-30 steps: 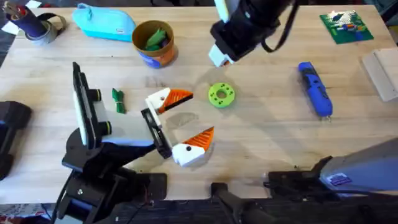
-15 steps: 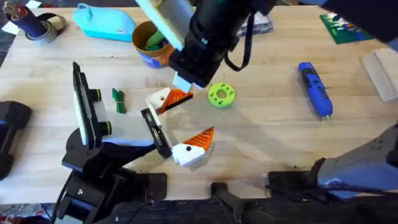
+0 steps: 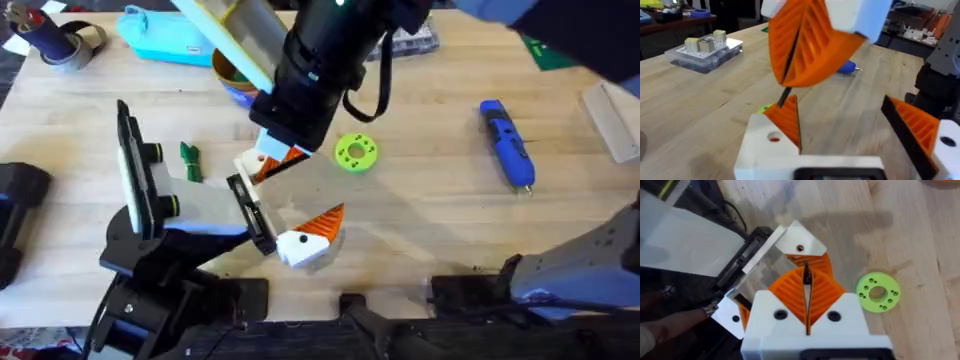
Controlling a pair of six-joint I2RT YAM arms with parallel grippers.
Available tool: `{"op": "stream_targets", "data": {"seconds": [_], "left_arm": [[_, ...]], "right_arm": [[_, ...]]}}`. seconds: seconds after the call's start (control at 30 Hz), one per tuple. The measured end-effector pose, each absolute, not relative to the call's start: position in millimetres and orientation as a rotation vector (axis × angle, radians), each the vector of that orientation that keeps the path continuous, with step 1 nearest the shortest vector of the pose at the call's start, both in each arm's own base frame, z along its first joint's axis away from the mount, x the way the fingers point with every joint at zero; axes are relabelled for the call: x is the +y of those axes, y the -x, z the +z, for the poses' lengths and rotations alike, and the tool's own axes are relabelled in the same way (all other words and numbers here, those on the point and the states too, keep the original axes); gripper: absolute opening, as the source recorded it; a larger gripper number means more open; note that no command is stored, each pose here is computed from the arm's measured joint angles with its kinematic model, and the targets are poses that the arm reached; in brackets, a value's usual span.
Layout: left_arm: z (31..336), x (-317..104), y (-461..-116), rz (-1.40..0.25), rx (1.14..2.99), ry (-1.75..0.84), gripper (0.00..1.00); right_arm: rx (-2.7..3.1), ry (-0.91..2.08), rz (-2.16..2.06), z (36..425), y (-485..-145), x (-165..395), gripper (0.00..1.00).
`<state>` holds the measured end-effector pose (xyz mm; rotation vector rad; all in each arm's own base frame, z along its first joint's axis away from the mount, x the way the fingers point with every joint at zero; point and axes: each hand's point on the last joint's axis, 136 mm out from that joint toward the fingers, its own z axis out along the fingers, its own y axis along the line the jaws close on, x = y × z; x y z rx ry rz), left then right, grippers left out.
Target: Pick up the gripper from the table and insert it into the empty holder that is missing its gripper. Then pick up a screw, insert it into the mounting hole, and use the screwdriver to tighten it. Finally, clean up the table by picking up the vegetable and placing it into the bucket.
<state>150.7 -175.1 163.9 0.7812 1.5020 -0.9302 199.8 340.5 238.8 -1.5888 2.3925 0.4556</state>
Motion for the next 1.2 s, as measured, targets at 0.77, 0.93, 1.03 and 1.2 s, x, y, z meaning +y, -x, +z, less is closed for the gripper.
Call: {"op": "stream_targets", "data": {"seconds": [0.77,0.93,1.03,1.2], "left_arm": [[163.9,-175.1,-150.7,-0.930,1.502,-0.781,0.992],[163.9,-175.1,-150.7,-0.930,1.502,-0.781,0.992],[163.8,-175.1,-150.7,-0.930,1.502,-0.781,0.992],[163.9,-175.1,-150.7,-0.930,1.502,-0.781,0.992]], "right_arm": [[2.419,1.634,0.453,219.6,-197.8,352.3,0.006],[2.419,1.634,0.453,219.5,-197.8,352.3,0.006],[2.419,1.634,0.453,219.6,-197.7,352.1,0.006],[2.419,1.635,0.453,219.5,-197.4,352.1,0.006]]}}
